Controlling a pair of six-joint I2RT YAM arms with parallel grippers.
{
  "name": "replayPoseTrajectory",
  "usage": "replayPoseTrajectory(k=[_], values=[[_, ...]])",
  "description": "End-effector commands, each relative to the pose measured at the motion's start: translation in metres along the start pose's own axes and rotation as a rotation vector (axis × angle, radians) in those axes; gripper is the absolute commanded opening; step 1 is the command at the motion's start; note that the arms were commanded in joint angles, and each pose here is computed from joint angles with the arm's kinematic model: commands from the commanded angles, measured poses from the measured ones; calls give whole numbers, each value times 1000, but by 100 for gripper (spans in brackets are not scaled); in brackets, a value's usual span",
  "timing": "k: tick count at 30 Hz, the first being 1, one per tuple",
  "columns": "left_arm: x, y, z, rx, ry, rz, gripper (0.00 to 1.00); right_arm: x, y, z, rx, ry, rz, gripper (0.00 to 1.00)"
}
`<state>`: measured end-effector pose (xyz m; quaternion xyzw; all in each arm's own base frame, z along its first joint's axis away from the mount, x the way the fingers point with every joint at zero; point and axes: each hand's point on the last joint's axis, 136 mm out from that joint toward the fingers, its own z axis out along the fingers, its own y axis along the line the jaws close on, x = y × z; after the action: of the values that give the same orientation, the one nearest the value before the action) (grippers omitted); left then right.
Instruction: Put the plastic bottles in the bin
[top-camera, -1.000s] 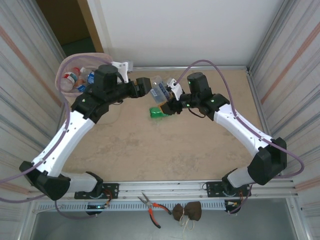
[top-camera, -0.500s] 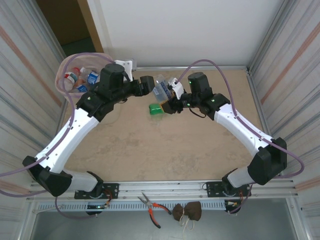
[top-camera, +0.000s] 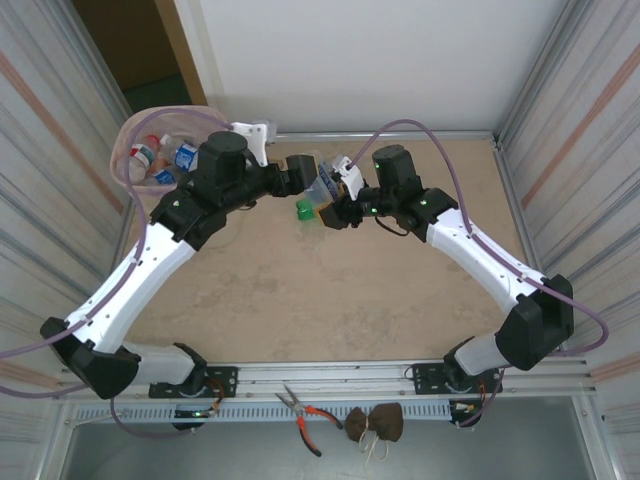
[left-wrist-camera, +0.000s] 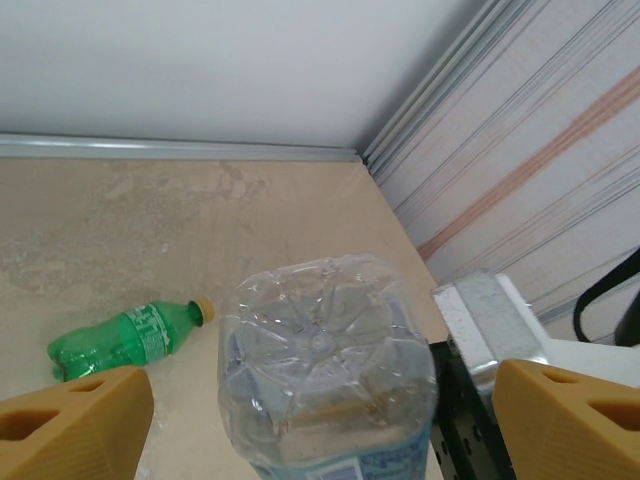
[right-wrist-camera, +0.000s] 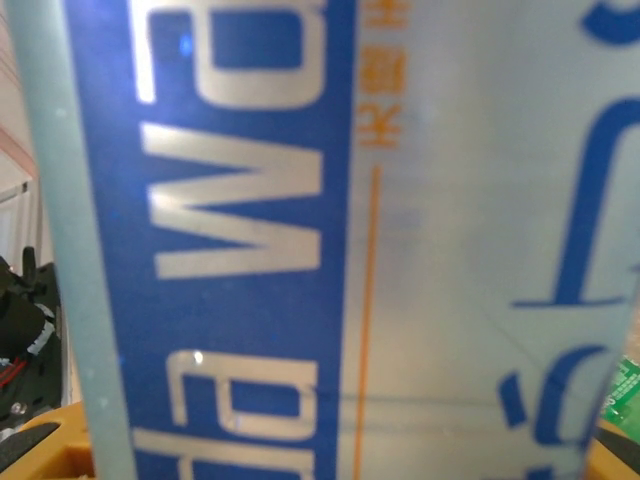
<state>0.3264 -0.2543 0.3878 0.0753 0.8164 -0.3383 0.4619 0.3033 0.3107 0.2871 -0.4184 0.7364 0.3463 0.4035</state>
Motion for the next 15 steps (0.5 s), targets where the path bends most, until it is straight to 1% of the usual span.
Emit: replayPoseTrajectory(k=[1,7,13,15], values=[[6,-4,7,19,41,-23,86,-32,13,-14,-23,-85,-54,45],[17,-10,18,60,97,-49,77,-39,20,-19,-36,-111,-72,45],[16,-14,16,70,92,-46,63,-43,20,-22,-20,-124,-81,45],[14,-13,13,64,79,-41,60,-45,21,-24,-16,-129,-84,48]])
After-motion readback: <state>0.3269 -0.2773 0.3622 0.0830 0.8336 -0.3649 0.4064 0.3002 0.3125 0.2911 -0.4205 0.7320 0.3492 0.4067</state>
